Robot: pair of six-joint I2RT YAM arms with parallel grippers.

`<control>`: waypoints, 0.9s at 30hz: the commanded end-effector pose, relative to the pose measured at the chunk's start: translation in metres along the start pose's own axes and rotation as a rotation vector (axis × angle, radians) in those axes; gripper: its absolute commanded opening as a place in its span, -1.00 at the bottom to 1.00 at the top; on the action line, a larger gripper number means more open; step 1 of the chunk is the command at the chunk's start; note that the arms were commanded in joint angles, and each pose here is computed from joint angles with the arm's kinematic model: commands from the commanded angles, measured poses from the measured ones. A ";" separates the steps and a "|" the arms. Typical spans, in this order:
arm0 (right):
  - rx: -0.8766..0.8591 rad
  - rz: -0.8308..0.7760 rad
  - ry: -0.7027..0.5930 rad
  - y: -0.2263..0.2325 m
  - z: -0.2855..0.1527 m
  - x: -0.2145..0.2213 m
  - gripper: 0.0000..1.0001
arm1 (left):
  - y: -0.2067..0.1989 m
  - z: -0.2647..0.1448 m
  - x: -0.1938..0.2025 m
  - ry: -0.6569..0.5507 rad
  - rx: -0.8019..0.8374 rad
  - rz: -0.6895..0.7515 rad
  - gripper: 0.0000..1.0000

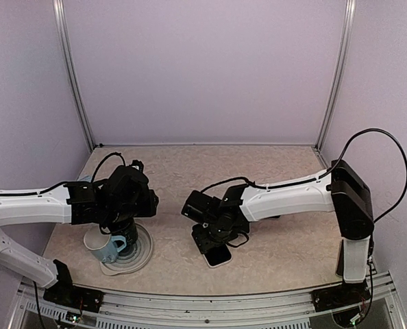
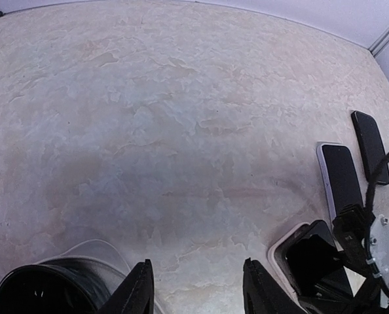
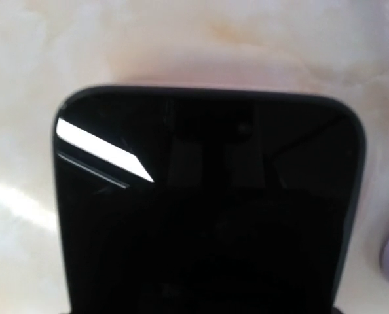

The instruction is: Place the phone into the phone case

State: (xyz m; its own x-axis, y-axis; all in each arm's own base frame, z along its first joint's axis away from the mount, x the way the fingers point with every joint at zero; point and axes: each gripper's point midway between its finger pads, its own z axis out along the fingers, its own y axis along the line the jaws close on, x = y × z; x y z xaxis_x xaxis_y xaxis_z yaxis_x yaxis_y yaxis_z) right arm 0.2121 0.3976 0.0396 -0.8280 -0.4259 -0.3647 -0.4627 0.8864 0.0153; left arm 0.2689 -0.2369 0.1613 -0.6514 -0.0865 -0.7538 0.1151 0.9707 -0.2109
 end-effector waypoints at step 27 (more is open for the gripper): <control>-0.081 0.027 -0.333 -0.006 -0.054 -0.034 -0.41 | -0.049 -0.019 -0.032 -0.069 0.260 -0.011 0.32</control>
State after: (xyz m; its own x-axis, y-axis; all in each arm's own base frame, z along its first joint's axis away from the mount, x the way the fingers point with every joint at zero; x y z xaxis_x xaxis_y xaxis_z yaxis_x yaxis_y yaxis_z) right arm 0.2186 0.3814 0.0924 -0.7526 -0.3681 -0.5460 -0.4877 0.8687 0.0866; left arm 0.2661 -0.2814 0.2111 -0.5991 -0.1227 -0.7912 0.3253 0.8656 -0.3806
